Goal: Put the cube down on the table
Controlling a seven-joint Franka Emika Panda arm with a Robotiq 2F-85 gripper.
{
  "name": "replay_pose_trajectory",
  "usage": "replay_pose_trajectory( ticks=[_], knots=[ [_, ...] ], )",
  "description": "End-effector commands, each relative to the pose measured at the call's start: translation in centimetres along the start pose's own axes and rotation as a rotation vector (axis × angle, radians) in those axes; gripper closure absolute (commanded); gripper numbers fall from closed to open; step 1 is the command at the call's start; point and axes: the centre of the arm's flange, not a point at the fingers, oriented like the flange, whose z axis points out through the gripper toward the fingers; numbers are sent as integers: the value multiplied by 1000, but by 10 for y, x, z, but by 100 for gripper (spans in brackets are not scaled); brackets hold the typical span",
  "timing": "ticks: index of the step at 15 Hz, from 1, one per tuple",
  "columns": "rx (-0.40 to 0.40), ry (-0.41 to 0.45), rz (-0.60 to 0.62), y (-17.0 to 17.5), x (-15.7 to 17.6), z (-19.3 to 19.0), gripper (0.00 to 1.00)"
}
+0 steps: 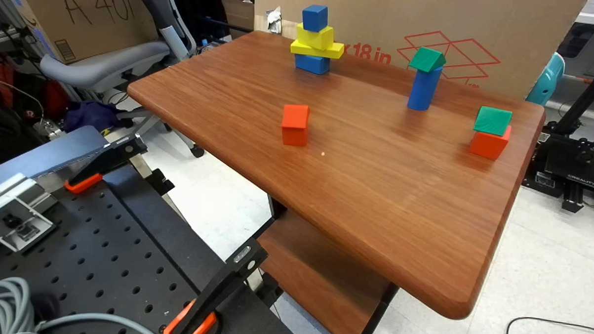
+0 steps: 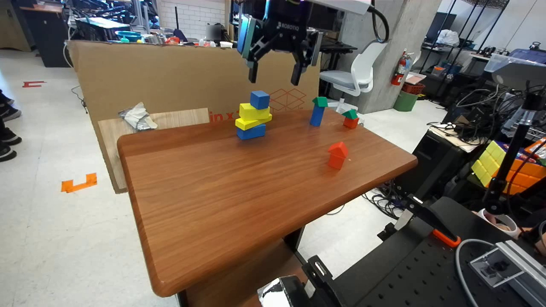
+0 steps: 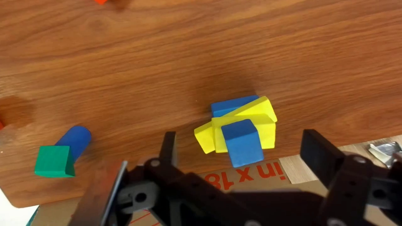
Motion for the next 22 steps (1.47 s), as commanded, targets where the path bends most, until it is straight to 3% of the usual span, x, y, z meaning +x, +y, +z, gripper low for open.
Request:
replay_pose_trajectory(
  ticks=[1, 13, 14, 16, 22],
  knots=[
    [-49, -31, -31, -7, 19, 13, 0],
    [-140, -80, -112, -29, 33, 32, 0],
    [-138, -81, -112, -30, 35, 31, 25],
    [-138, -85, -111, -29, 37, 31, 34],
    [-141, -94, -109, -30, 38, 32, 82]
  ],
)
